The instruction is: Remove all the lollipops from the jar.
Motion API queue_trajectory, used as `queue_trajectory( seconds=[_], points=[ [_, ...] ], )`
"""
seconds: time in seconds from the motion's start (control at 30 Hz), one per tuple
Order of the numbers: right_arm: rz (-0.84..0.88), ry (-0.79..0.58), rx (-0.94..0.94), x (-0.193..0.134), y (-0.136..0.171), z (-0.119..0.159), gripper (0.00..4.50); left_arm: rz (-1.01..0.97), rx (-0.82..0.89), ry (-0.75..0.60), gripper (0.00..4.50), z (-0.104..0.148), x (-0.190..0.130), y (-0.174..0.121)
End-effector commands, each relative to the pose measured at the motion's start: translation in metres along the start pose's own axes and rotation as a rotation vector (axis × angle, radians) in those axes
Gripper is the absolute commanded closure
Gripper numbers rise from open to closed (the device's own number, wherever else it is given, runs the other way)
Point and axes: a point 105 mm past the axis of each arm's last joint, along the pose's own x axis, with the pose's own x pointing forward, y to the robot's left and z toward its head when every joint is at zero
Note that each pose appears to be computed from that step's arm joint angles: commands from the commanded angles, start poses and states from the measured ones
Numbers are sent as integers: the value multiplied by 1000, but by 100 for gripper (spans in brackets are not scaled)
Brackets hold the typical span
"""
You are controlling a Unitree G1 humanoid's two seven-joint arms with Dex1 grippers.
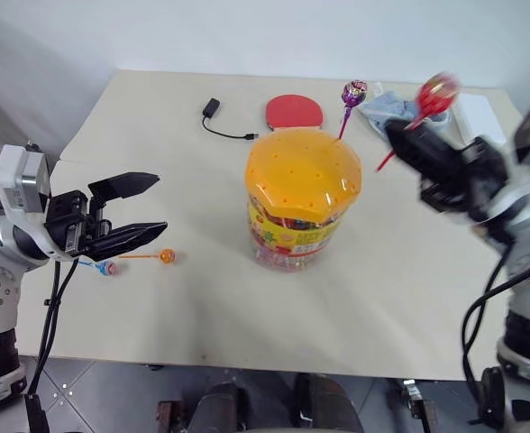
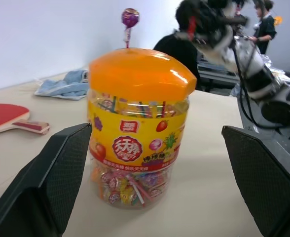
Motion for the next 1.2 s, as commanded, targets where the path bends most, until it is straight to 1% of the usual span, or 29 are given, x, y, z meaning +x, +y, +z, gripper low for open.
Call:
queue_trajectory(
  seconds=[0.03, 0.07, 0.13, 0.17, 0.2, 0.27, 0.33, 0.4, 0.53, 0.6, 0.67, 0.7, 0.77, 0.9, 0.93, 0.97, 1.0, 1.03, 1.1, 1.13, 1.2],
  points=[
    [-292, 316, -50, -59, -48, -24, 448, -60, 67, 20, 0, 4, 9, -7],
    [-375, 496, -82, -85, -59, -44, 448, -75, 71, 33, 0, 2, 11, -8],
    [-453, 728, -130, -121, -69, -69, 448, -94, 76, 53, 0, -2, 14, -10],
    [-511, 864, -200, -140, -78, -82, 448, -97, 74, 58, 0, -4, 15, -9],
    [-550, 955, -235, -154, -83, -91, 448, -101, 74, 70, 0, -7, 15, -9],
    [-629, 1056, -251, -172, -91, -103, 448, -104, 70, 80, 0, -9, 16, -9],
    [-699, 1198, -260, -197, -96, -118, 448, -105, 66, 92, 0, -12, 16, -10],
    [-721, 1252, -226, -207, -94, -128, 448, -107, 66, 101, 0, -13, 16, -11],
    [-736, 1228, -119, -211, -88, -139, 448, -96, 72, 108, 0, -11, 15, -9],
    [-732, 1233, -80, -214, -84, -141, 399, -92, 74, 111, 0, -10, 14, -9],
    [-729, 1224, -87, -215, -84, -137, 355, -88, 74, 114, 0, -9, 14, -9],
    [-732, 1216, -86, -215, -84, -134, 316, -86, 74, 115, 0, -8, 14, -9],
    [-743, 1195, -101, -216, -86, -126, 259, -77, 76, 116, 0, -7, 13, -8],
    [-711, 1103, -176, -206, -91, -95, 126, -39, 80, 116, 0, -4, 6, -5],
    [-677, 1060, -188, -199, -89, -88, 90, -29, 79, 112, 0, -3, 5, -4],
    [-635, 1011, -207, -191, -88, -80, 67, -19, 78, 107, 0, -2, 3, -3],
    [-557, 920, -244, -174, -84, -68, 25, -4, 77, 99, 0, -1, 0, -2],
    [-505, 859, -273, -164, -81, -60, 1, 6, 75, 94, 0, 0, -2, -1],
    [-364, 685, -298, -130, -68, -43, 1, 41, 65, 54, 0, 3, -6, 2],
    [-307, 619, -290, -115, -62, -38, 1, 57, 55, 29, 0, 5, -7, 3],
    [-196, 473, -222, -73, -47, -36, 1, 96, 31, -33, 0, 9, -10, 7]
  ],
)
